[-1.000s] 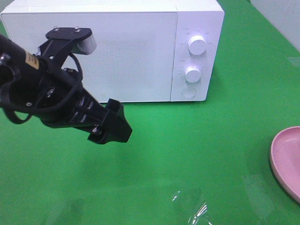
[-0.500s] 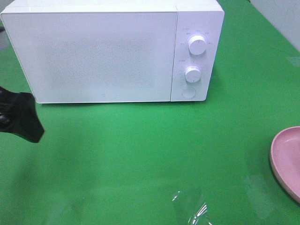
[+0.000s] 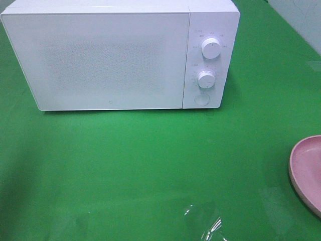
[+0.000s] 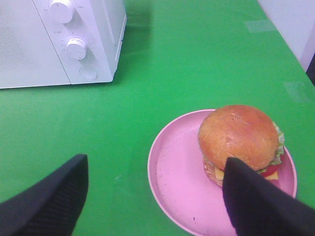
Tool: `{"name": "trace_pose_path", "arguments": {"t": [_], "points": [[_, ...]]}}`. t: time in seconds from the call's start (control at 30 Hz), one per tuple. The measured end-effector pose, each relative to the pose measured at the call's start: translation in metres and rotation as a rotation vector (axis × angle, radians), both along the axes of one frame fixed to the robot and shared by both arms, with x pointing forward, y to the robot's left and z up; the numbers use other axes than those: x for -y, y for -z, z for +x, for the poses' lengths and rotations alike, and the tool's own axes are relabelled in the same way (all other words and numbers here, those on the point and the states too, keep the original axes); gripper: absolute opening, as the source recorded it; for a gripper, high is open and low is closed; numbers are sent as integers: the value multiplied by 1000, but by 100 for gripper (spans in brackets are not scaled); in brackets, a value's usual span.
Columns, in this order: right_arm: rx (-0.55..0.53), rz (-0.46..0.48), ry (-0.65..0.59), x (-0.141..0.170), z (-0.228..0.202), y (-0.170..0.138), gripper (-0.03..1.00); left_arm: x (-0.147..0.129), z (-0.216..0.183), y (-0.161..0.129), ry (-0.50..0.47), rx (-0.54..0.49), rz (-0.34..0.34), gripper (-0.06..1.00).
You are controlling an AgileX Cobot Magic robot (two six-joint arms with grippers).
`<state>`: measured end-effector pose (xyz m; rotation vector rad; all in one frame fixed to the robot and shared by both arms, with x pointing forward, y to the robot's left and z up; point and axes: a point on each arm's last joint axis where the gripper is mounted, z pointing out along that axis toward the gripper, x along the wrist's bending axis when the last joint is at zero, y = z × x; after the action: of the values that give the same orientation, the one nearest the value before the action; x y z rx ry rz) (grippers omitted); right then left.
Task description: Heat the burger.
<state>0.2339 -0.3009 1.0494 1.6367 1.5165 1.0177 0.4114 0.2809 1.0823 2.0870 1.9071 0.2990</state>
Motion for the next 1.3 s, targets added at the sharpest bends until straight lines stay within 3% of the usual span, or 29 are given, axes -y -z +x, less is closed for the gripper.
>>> {"name": "trace_pose_path", "arguments": {"t": [0.07, 0.17, 0.3, 0.4, 0.53, 0.77, 0.8, 0.83, 0.87, 1.3], "points": [[0, 0, 0, 0, 0, 0, 73, -3, -19, -16, -2, 95, -4, 98], [0, 0, 0, 0, 0, 0, 73, -4, -24, -19, -2, 115, -6, 98], [0, 0, 0, 0, 0, 0, 73, -7, -59, -32, -2, 244, -17, 98], [0, 0, 0, 0, 0, 0, 73, -7, -63, -31, -2, 254, -18, 98], [0, 0, 0, 0, 0, 0, 73, -9, -97, -8, -1, 280, -33, 98], [0, 0, 0, 0, 0, 0, 73, -11, -119, 26, 13, 272, -26, 98], [0, 0, 0, 0, 0, 0, 73, -11, -122, 29, 18, 310, -26, 98], [0, 0, 0, 0, 0, 0, 73, -11, -122, 29, 18, 310, -26, 98], [0, 0, 0, 0, 0, 0, 73, -11, -124, 27, 19, 385, -30, 98], [0, 0, 0, 0, 0, 0, 73, -13, -145, 28, 20, 518, -39, 98]]}}
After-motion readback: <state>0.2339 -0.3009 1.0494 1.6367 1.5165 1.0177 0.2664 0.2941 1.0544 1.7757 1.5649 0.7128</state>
